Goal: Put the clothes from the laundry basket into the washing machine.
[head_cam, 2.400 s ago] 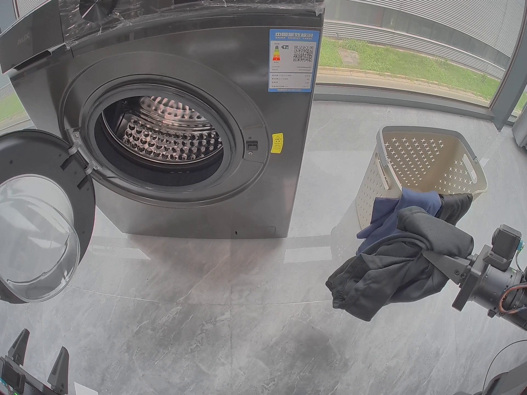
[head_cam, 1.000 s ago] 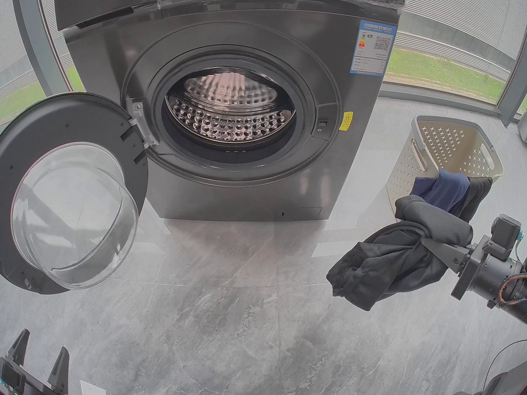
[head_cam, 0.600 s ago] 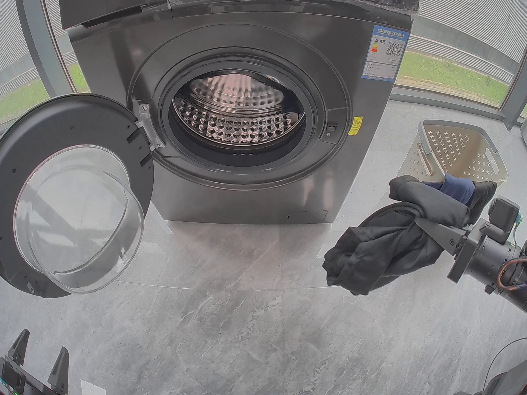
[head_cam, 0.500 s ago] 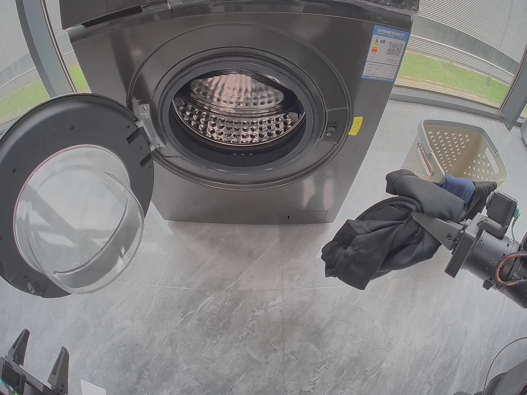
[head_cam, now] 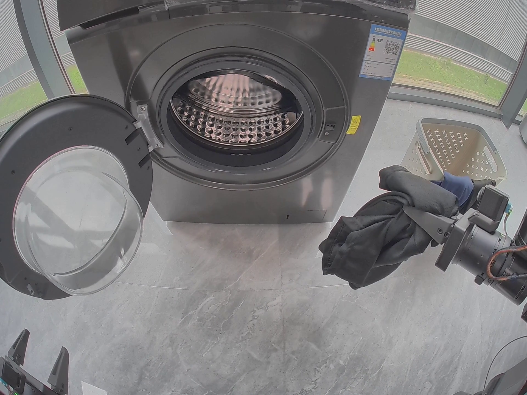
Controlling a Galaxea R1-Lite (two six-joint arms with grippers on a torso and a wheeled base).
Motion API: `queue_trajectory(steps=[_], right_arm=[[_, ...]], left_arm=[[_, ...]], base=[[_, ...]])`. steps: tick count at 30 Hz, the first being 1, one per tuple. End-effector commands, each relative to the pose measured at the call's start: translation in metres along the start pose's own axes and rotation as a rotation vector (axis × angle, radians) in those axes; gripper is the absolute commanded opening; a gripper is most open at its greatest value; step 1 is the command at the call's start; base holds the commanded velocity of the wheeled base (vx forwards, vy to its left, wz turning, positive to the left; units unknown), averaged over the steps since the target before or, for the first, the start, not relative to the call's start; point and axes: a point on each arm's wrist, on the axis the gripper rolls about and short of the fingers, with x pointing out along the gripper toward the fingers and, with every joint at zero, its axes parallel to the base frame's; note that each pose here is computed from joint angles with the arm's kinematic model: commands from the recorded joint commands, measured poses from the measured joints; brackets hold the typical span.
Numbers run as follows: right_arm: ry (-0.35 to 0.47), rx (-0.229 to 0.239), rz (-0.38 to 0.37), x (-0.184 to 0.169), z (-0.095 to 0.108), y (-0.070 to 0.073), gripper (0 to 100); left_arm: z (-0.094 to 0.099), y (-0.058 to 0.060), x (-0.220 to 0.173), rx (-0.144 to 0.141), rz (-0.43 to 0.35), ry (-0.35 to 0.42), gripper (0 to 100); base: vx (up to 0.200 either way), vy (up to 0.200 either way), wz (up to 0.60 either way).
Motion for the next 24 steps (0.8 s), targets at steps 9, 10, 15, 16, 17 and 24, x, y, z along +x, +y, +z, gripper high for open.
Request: queue_trajectory(steps=[9,10,15,16,17,24], right_arm=[[-0.005,0.005,-0.013,-0.0009,0.0003,-0.0001,0],[-0.005,0.005,-0.013,-0.0009,0.0003,-0.0001,0],[-0.007,0.005,-0.013,-0.002,0.0003,0.0002,0],[-0.007,0.005,-0.013,-0.002,0.0003,0.0002,0],[-0.002,0.005,-0.014,-0.0016,-0.0007,-0.0001,0],[0.004,0.006,-0.003,-0.0018,-0.002,0.0021,0]], left_arm=[[-0.0044,0.0003,0.0,0.0,0.001,0.0,100],[-0.0044,0.0003,0.0,0.0,0.001,0.0,100],[-0.0044,0.0003,0.0,0.0,0.001,0.0,100],[-0.0039,0.0002,-0.0001,0.0,0.001,-0.002,100],[-0.0044,0.0003,0.0,0.0,0.002,0.0,100],[-0.0044,0.0003,0.0,0.0,0.002,0.0,100]], base=[[0.0,0.0,0.0],[0.0,0.0,0.0],[0.12,0.0,0.0],[0.0,0.0,0.0],[0.0,0.0,0.0],[0.0,0.0,0.0]])
